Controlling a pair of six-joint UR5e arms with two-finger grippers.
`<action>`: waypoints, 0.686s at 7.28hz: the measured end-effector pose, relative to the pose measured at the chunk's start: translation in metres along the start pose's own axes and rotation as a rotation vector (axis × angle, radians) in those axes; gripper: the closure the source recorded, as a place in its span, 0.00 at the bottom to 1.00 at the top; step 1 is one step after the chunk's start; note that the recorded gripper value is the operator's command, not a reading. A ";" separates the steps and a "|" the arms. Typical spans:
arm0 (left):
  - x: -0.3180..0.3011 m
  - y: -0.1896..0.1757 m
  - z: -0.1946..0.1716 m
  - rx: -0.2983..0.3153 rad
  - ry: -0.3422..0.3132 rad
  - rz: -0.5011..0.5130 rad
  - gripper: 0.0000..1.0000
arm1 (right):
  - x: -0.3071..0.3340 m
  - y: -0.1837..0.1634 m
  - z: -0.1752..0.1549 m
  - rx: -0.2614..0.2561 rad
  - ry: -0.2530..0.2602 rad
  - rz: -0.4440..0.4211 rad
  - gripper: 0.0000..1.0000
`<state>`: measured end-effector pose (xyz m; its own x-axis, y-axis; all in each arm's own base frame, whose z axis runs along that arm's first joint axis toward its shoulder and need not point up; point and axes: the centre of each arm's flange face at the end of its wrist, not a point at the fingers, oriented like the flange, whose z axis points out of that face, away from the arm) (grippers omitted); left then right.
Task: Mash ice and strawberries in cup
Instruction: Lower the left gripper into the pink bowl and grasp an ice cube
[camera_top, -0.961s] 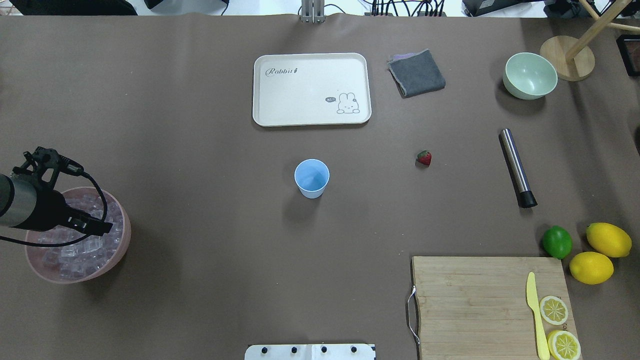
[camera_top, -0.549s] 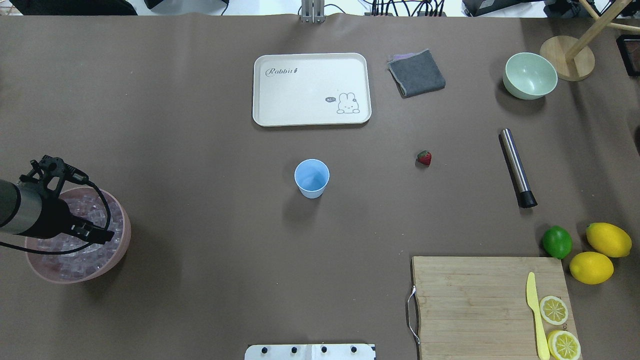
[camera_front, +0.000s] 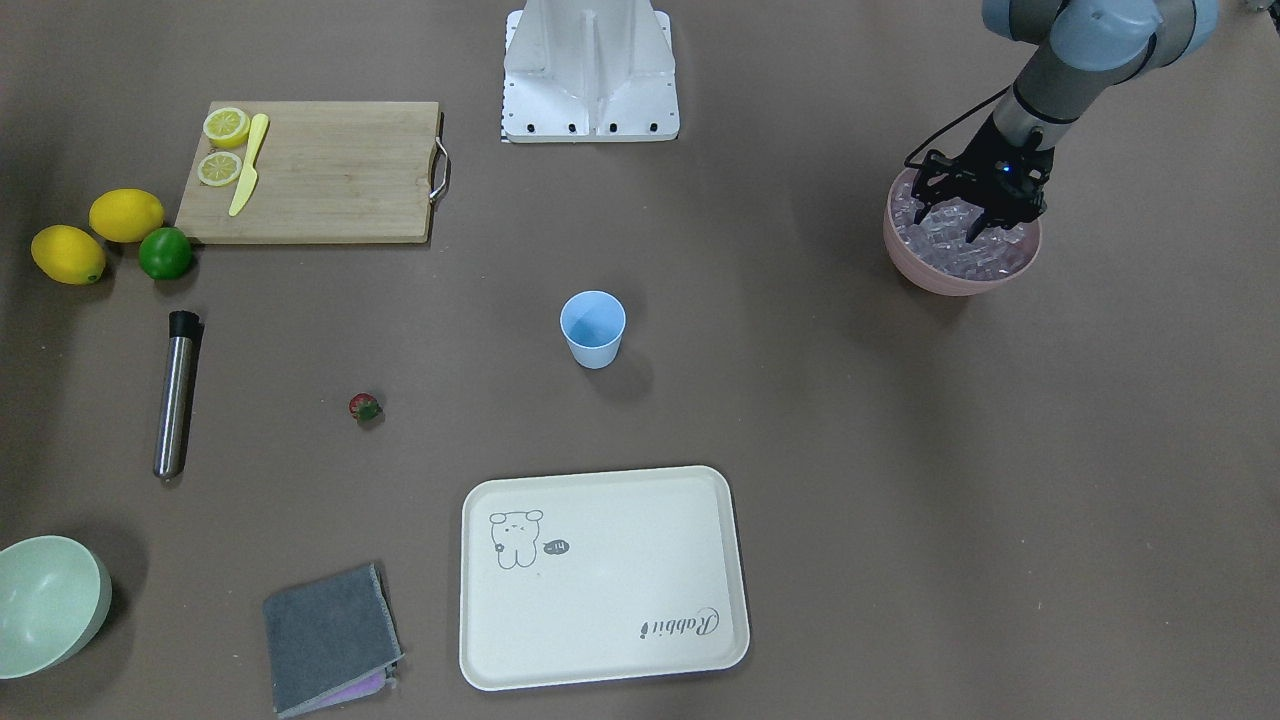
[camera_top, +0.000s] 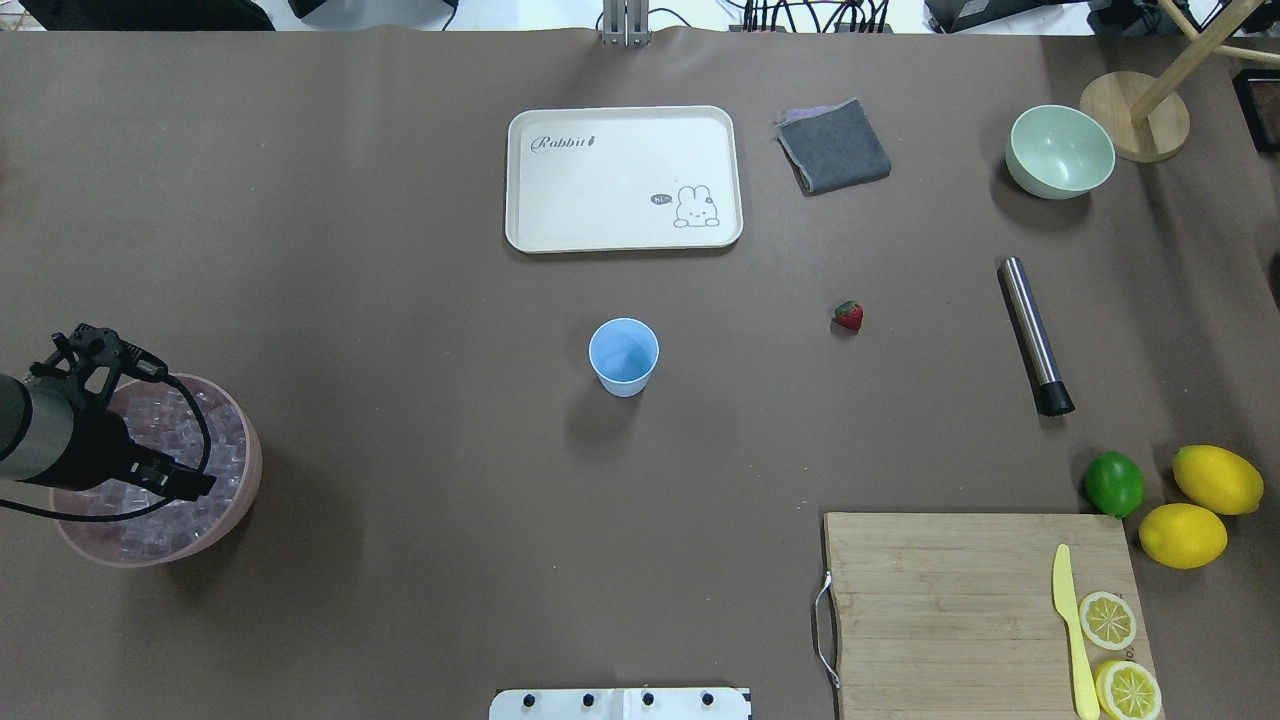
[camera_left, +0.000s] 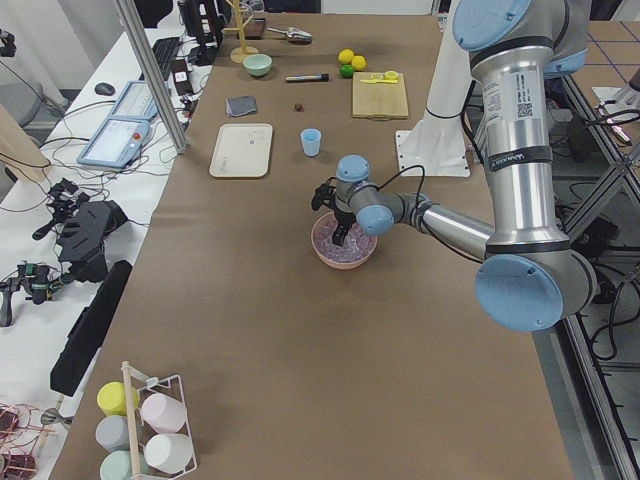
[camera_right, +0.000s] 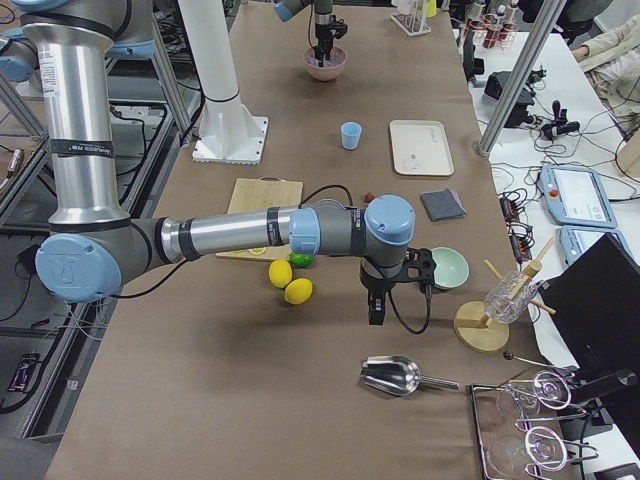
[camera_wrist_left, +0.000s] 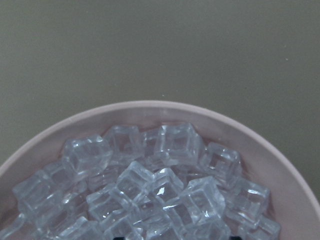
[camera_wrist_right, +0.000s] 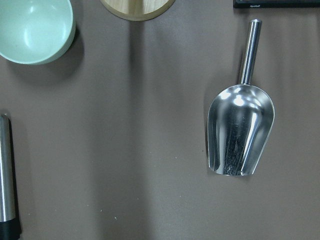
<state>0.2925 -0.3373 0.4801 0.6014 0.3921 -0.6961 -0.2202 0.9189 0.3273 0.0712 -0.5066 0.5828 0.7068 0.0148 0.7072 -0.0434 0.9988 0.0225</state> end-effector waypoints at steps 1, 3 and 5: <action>0.001 0.001 0.001 -0.004 0.002 0.003 0.26 | 0.000 0.000 0.000 0.000 0.001 0.000 0.00; 0.003 0.003 0.004 -0.013 0.002 0.006 0.35 | -0.001 0.000 -0.001 0.002 0.001 -0.001 0.00; 0.002 0.004 0.006 -0.017 0.000 0.005 0.62 | -0.002 -0.001 -0.002 0.004 0.001 -0.003 0.00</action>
<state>0.2972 -0.3330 0.4838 0.6006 0.3964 -0.6943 -0.2362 0.9176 0.3196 0.0714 -0.5073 0.5803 0.7077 0.0118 0.7064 -0.0440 0.9987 0.0274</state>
